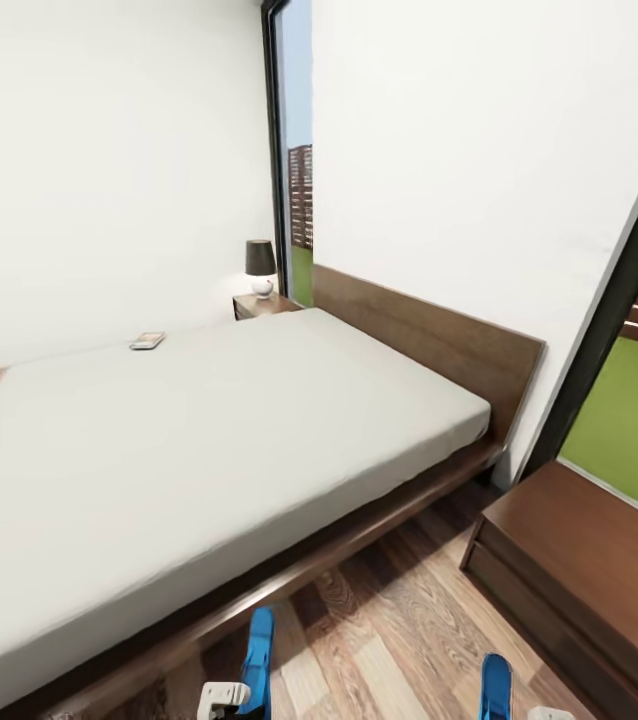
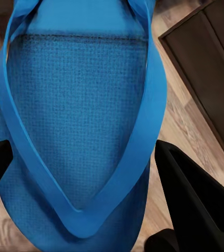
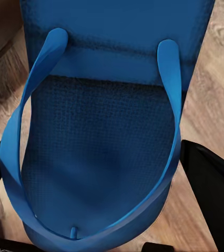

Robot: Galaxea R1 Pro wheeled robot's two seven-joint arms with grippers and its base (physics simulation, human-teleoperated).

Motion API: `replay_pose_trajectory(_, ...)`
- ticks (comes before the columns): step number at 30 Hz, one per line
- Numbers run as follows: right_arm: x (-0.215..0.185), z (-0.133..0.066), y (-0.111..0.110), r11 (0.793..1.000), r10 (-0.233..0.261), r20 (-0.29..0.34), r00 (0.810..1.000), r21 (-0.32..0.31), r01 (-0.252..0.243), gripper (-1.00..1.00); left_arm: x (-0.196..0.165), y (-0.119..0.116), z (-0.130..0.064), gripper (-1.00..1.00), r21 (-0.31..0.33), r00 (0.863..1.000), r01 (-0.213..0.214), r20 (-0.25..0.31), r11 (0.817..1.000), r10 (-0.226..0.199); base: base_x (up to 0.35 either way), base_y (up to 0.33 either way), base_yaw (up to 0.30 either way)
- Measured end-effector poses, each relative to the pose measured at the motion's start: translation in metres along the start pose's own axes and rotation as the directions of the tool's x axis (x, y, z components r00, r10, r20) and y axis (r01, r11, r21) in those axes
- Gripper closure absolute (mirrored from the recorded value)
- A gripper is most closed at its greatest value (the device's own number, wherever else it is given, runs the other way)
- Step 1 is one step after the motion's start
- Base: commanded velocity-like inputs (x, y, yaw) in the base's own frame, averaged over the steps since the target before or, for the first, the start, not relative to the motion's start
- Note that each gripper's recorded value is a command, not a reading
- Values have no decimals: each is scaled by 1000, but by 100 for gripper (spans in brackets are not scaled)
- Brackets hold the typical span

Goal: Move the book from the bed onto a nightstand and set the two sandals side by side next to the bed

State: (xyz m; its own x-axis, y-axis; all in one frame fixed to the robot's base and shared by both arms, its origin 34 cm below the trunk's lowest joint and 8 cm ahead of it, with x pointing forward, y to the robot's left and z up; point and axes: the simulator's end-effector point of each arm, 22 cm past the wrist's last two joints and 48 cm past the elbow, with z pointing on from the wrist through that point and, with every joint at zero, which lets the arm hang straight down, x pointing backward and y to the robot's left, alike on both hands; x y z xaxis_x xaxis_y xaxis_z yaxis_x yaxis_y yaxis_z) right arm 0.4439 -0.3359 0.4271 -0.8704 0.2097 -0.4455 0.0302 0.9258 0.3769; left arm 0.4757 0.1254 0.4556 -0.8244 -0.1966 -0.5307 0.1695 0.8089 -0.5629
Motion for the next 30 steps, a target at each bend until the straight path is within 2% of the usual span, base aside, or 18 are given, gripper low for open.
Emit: replay_pose_trajectory(30, 0, 0, 0, 1000, 0, 0, 1000, 0, 0, 100, 0, 0, 0, 100, -1, 1000, 2, 1, 1000, -2, -13, 0, 283)
